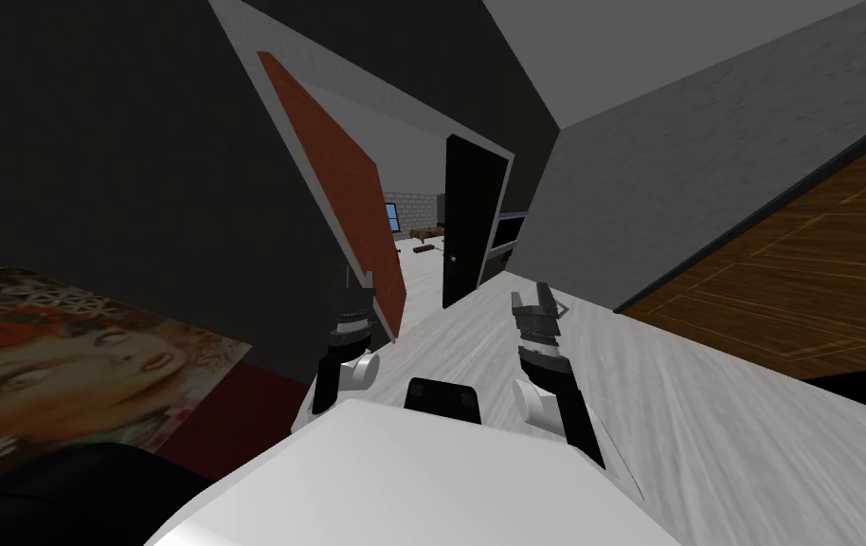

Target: Push the door open

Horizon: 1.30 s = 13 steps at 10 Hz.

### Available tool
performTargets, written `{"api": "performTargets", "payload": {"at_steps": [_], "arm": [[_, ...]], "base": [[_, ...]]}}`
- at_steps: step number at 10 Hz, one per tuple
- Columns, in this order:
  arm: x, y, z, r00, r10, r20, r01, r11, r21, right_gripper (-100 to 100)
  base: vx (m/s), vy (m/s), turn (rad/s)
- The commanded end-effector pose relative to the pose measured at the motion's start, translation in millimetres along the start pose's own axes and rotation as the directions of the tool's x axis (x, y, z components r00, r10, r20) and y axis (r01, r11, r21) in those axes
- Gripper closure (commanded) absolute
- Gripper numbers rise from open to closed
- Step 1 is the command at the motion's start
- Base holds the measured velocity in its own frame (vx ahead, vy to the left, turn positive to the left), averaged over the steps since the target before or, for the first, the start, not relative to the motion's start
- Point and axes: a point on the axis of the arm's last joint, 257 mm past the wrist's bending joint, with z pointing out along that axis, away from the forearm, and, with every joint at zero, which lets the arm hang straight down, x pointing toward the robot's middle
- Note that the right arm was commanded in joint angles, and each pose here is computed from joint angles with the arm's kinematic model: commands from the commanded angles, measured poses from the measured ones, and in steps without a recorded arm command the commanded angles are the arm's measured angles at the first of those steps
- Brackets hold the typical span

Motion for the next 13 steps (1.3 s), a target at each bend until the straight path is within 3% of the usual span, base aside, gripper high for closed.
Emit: {"api": "performTargets", "payload": {"at_steps": [1,7,13], "arm": [[9.2,-11.2,1.6,1.000,0.023,-0.021,-0.022,1.000,0.012,-100],[44.0,-50.0,6.1,0.991,0.102,-0.092,-0.096,0.993,0.061,-100],[79.9,-85.1,8.1,0.972,0.173,-0.158,-0.155,0.981,0.116,-100]], "base": [[0.145,0.066,-0.001],[0.149,-0.059,-0.001],[0.096,-0.028,-0.002]]}}
